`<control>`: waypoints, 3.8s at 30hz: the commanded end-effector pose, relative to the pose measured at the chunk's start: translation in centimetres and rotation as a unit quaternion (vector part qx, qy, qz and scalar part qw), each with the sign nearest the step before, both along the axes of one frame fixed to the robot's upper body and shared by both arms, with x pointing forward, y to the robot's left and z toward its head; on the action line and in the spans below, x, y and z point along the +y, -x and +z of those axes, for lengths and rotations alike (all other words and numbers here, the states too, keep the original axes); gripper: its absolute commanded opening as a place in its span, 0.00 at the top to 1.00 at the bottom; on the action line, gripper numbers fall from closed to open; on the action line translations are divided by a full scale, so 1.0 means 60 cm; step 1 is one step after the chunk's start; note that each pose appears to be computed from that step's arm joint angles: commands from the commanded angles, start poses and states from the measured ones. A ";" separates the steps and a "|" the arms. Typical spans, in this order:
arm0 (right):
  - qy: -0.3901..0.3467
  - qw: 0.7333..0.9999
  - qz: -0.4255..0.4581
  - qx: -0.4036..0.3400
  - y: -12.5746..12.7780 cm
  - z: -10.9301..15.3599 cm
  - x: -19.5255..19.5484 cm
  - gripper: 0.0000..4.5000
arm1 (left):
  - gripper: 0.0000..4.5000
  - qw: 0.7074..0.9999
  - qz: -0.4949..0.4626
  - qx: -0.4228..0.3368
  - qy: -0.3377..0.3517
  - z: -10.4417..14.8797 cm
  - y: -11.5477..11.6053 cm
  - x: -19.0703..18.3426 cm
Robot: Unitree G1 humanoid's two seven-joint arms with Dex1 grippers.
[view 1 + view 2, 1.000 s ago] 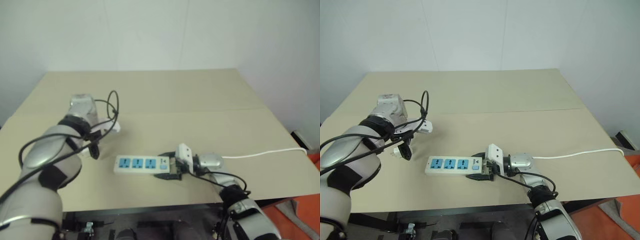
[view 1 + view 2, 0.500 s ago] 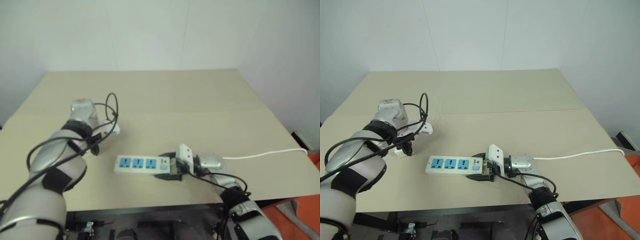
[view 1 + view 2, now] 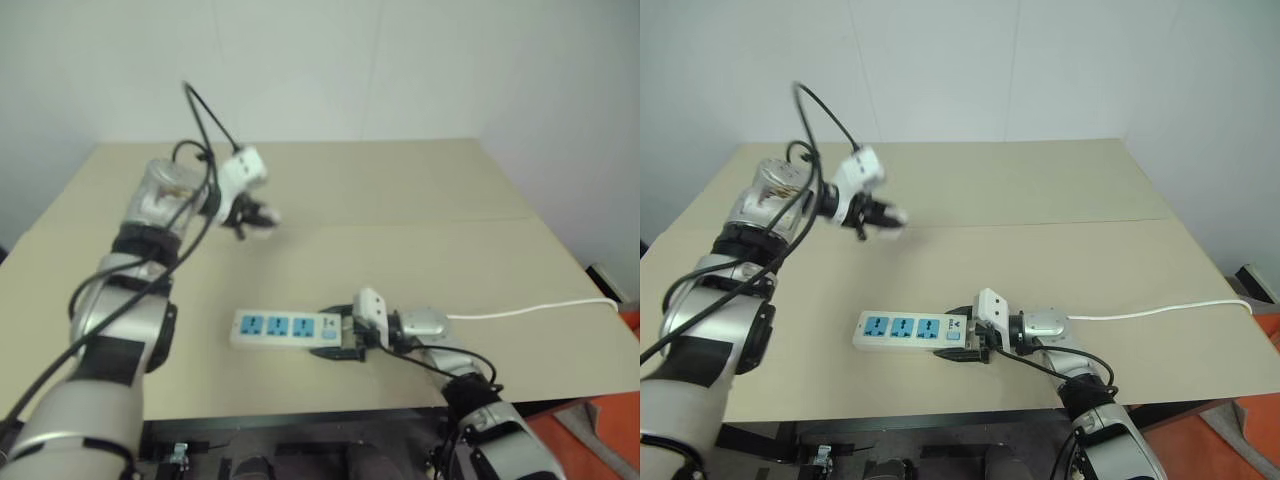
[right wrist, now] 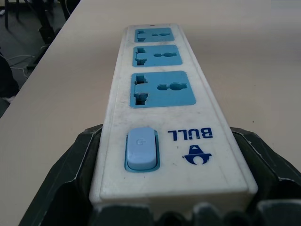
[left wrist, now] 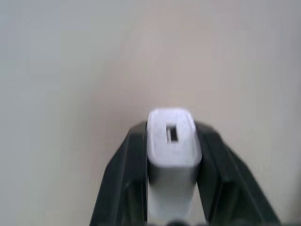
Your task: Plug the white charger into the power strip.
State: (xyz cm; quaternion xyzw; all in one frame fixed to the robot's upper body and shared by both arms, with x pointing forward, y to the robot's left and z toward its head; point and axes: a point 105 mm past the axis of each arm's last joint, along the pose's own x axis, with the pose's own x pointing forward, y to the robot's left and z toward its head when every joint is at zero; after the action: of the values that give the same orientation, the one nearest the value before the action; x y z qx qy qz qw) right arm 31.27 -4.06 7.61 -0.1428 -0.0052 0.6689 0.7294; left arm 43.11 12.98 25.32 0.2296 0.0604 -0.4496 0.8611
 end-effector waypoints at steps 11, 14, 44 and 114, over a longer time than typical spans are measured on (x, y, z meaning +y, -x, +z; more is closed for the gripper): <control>0.017 0.999 0.026 0.016 0.013 -0.019 0.013 0.24 | 0.77 0.947 -0.240 -0.051 0.208 0.004 0.154 -0.056; 0.018 0.999 0.027 0.015 0.014 -0.020 0.013 0.24 | 0.77 0.936 -0.279 -0.018 0.213 -0.031 0.185 -0.060; 0.026 0.999 0.024 0.013 0.010 -0.020 0.008 0.24 | 0.77 0.937 -0.308 0.060 0.152 -0.176 0.227 -0.059; 0.032 0.999 0.024 0.015 0.010 -0.021 0.005 0.24 | 0.34 0.949 -0.281 0.098 0.107 -0.230 0.210 -0.022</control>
State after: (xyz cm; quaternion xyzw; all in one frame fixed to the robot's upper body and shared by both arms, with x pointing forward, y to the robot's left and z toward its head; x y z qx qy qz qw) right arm 31.09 -3.80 6.94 -0.1413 0.0101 0.6773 0.7220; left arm 30.37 11.46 10.24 0.0944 0.0450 -0.6976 0.7089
